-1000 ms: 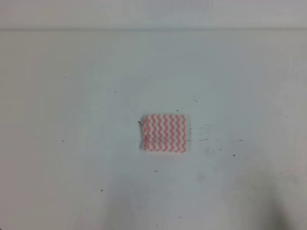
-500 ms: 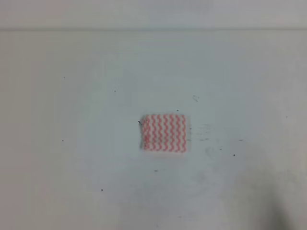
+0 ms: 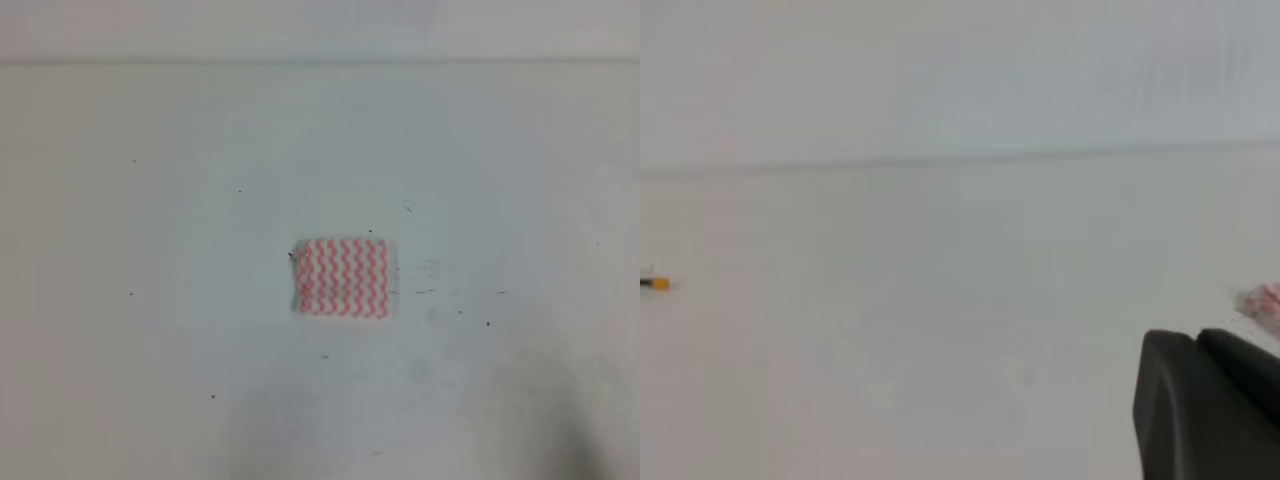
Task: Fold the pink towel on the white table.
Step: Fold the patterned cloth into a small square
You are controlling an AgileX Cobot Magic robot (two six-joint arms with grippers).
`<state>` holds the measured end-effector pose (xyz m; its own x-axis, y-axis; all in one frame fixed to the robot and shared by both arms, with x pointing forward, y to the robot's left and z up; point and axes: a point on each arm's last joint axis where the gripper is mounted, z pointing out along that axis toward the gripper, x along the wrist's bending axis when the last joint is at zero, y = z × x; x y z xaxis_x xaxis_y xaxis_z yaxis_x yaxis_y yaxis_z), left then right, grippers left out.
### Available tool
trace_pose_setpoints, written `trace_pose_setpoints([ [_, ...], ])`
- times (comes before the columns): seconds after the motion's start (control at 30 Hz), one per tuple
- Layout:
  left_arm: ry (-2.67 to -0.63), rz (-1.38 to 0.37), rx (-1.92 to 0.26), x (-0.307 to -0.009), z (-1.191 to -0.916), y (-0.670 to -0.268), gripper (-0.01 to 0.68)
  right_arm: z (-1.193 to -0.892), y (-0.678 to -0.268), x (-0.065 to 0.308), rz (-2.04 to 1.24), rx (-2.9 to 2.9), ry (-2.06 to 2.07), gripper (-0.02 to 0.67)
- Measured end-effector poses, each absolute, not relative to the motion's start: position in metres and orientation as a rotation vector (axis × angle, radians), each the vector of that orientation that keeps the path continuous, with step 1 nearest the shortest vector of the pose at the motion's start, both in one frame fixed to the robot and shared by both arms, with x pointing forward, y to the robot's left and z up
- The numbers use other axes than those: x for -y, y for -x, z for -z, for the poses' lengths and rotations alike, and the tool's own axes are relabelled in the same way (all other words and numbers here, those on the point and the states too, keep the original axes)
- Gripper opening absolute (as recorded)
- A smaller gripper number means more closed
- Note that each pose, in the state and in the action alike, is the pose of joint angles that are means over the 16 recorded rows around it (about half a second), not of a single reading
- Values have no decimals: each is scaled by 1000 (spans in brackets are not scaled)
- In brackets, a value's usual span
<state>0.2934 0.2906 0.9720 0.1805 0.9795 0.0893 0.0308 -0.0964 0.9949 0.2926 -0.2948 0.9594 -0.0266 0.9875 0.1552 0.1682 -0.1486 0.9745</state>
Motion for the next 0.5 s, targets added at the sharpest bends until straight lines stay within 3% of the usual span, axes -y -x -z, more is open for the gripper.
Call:
trace_pose_setpoints([
  [0.5, -1524, -1045, -1206, -291, -956, -291, 0, -958, -293, 295, -1271, -1283, -1427, -2],
])
